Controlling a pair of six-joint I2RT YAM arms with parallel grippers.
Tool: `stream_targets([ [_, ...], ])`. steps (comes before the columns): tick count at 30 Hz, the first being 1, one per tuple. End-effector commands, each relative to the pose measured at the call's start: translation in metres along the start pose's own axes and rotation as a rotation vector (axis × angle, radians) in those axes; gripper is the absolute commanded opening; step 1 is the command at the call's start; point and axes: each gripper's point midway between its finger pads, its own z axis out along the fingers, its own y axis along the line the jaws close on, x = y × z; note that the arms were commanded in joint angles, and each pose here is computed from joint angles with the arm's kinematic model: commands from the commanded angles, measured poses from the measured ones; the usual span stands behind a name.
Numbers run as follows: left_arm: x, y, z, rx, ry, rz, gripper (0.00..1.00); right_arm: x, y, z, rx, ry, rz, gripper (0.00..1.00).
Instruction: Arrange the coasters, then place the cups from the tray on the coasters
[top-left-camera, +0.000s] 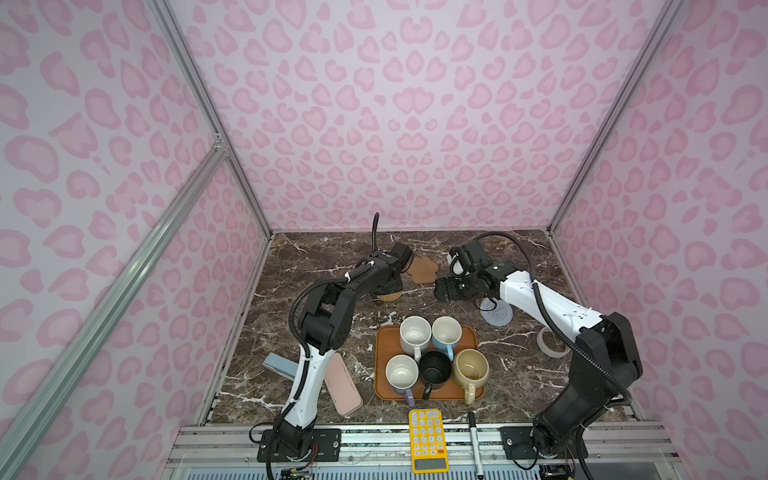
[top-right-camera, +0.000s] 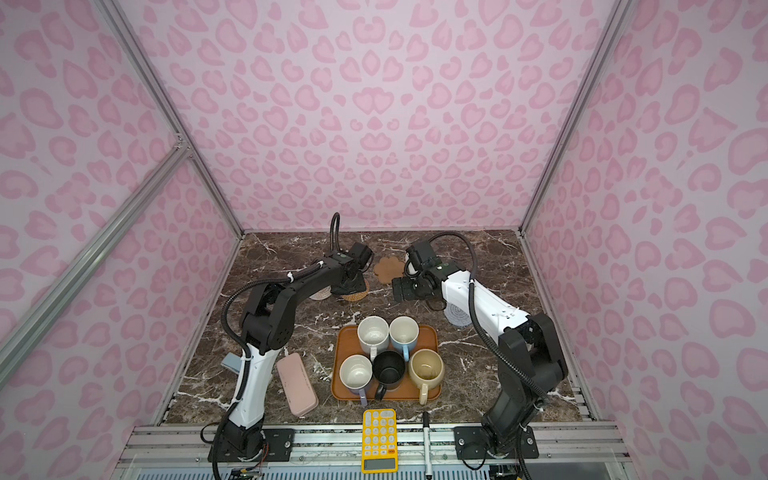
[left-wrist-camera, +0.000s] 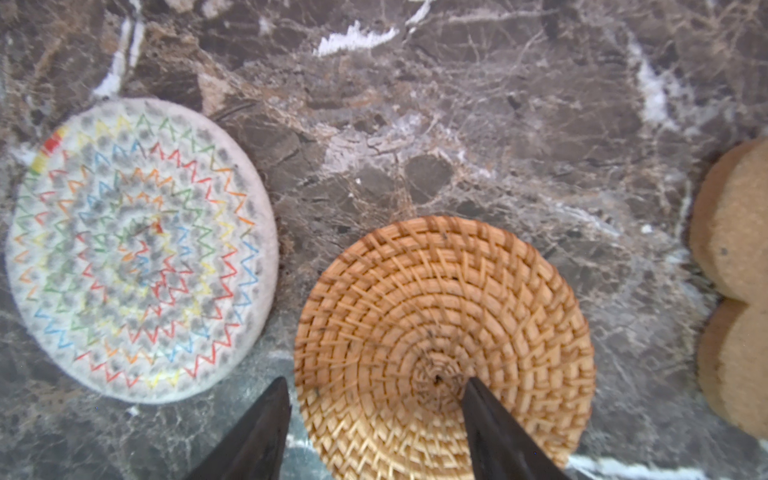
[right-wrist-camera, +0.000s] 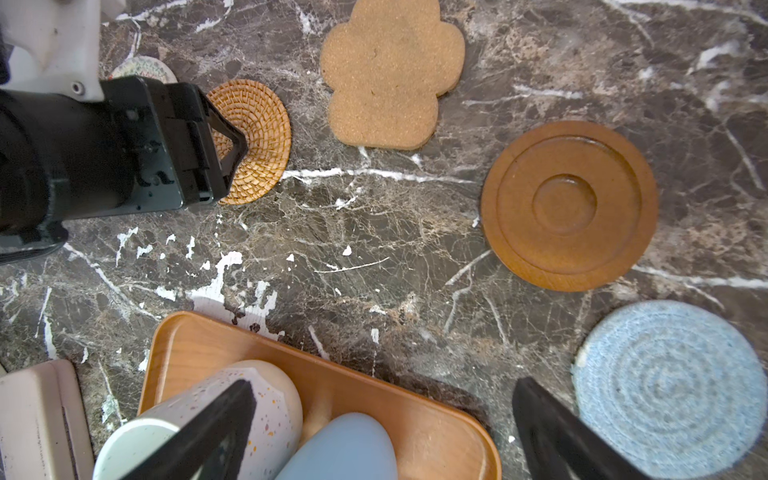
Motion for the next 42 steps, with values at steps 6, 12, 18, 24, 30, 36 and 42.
stream_targets([
  [6, -0.013, -0.010, -0.018, 0.068, -0.030, -0.010, 0.77, 0.002, -0.003, 0.005, 0.001, 0.003, -0.003, 0.99],
  [12, -0.026, -0.002, -0.036, 0.041, -0.073, -0.024, 0.73, 0.001, -0.003, 0.004, -0.004, -0.002, -0.003, 0.99],
  [18, -0.030, 0.002, -0.039, 0.038, -0.093, 0.000, 0.71, -0.001, -0.001, -0.001, -0.016, -0.018, -0.009, 0.99],
  [24, -0.022, 0.000, -0.027, 0.014, -0.062, 0.049, 0.70, -0.002, 0.000, -0.002, -0.026, -0.020, -0.005, 0.99],
  [30, -0.015, 0.002, -0.012, -0.032, -0.029, 0.081, 0.68, -0.003, 0.001, -0.003, -0.027, -0.021, -0.004, 0.99],
  [36, -0.009, 0.007, -0.005, -0.066, -0.013, 0.093, 0.67, -0.001, 0.001, -0.001, -0.029, -0.015, -0.004, 0.99],
  [42, -0.004, 0.014, 0.003, -0.097, 0.002, 0.106, 0.66, -0.001, 0.001, 0.000, -0.029, -0.013, 0.000, 0.99],
])
